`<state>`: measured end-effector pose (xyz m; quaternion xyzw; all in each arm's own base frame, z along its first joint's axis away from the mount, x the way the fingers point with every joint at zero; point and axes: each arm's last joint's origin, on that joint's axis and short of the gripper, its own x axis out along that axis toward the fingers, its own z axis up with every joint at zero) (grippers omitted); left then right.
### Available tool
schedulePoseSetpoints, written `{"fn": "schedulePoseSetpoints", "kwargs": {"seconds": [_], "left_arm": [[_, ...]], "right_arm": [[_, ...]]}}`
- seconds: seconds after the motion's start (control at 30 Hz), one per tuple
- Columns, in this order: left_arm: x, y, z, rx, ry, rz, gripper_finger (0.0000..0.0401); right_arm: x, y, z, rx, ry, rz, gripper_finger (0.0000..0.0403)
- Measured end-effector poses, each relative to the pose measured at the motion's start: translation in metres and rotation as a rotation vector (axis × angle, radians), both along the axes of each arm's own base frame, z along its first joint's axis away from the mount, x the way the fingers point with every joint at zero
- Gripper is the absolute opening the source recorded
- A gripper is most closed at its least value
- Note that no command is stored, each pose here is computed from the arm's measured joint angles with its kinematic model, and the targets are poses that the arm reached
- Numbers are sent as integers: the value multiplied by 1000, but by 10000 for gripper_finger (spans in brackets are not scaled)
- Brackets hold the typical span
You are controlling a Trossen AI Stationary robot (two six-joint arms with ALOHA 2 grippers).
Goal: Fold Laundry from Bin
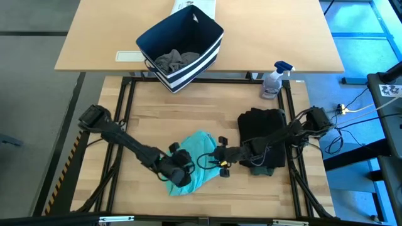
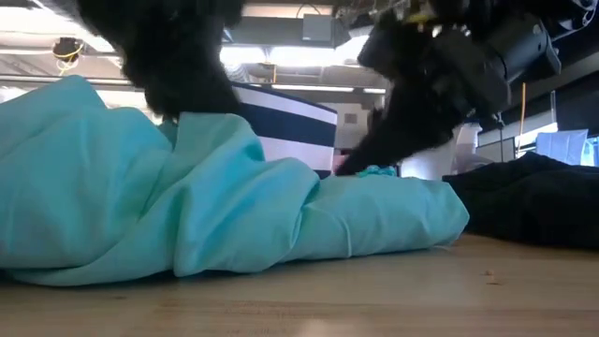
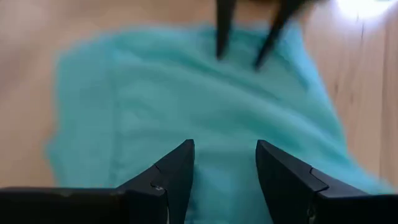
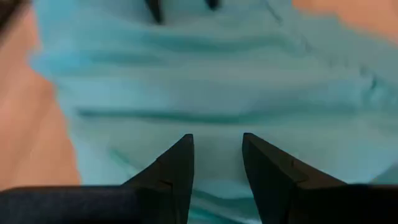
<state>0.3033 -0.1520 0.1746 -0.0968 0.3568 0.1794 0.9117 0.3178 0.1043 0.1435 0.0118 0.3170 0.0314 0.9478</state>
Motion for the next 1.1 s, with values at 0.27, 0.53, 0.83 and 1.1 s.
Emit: {"fn": "schedulePoseSetpoints", "kwargs": {"seconds": [0.27, 0.53, 0.83, 1.1], "left_arm": [[-10, -28, -37, -249, 214, -82, 165], [-25, -47, -30, -190, 163, -109, 165], [-40, -37, 30, -107, -35, -101, 165], [-66, -45, 41, 11, -47, -112, 165]], "right_arm": [[-10, -6, -17, -75, 172, -65, 138], [-8, -5, -12, -69, 123, -60, 138], [-9, -4, 21, -34, 5, -29, 138], [-22, 38, 38, -82, -129, 150, 138]]}}
